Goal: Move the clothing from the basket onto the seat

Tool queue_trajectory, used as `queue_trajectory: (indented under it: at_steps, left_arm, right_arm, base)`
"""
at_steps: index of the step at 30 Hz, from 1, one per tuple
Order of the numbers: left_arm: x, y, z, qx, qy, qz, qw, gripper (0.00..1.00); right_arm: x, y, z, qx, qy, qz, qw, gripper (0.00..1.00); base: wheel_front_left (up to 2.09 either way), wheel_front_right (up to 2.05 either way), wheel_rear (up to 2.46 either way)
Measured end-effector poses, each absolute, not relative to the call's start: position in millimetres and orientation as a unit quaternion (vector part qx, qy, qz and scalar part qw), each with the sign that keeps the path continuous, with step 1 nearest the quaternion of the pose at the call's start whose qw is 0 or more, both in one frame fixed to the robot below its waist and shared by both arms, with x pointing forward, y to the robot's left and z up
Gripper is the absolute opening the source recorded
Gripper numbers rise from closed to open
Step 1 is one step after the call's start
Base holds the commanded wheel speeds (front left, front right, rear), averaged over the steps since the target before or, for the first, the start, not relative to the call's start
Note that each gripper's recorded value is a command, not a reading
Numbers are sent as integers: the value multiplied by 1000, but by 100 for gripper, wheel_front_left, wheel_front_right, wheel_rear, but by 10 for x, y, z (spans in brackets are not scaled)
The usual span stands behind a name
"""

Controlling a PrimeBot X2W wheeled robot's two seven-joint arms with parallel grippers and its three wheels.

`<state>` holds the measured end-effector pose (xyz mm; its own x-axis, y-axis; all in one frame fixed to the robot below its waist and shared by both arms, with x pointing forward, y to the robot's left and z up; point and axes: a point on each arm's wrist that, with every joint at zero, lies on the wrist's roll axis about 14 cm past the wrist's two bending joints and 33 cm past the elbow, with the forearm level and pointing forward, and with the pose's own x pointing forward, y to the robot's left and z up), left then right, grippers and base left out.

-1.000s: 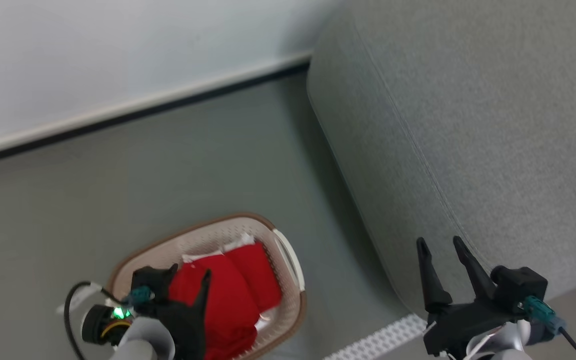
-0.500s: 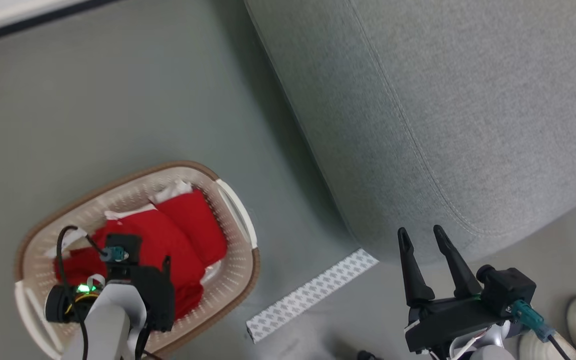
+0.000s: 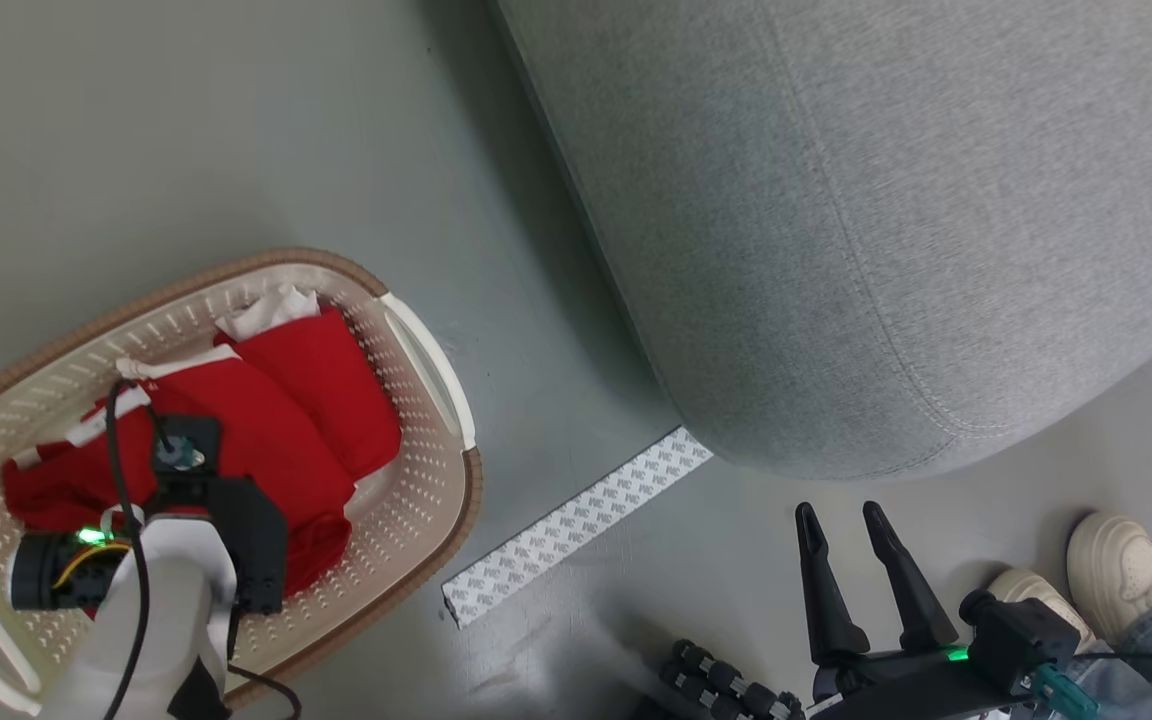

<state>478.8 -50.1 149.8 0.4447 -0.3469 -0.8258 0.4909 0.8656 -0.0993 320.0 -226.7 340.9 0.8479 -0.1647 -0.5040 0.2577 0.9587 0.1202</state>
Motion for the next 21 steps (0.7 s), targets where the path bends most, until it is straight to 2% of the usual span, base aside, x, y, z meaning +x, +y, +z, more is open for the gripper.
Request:
queue_trajectory:
  at_steps: [11,12,13,14,21]
  left_arm:
    - [4718,-579,1255,48,497,-250,829,100]
    - [4712,-583,1251,47,498,-251,829,72]
    - [4716,-581,1251,46,498,-251,829,18]
    - [4711,-588,1254,42,498,-253,828,0]
    - [4728,-673,1363,20,483,-260,836,0]
  right_arm:
    - [3175,-2122,3211,105,280,-99,949,100]
    - [3177,-2113,3200,106,281,-98,949,100]
    - [3179,-2106,3194,106,282,-97,949,100]
    - [3184,-2097,3193,107,282,-95,949,100]
    - [3284,-2068,3242,105,268,-82,954,100]
  base:
    - [0,0,0]
    - [0,0,0]
    - [0,0,0]
    - [0,0,0]
    - [0,0,0]
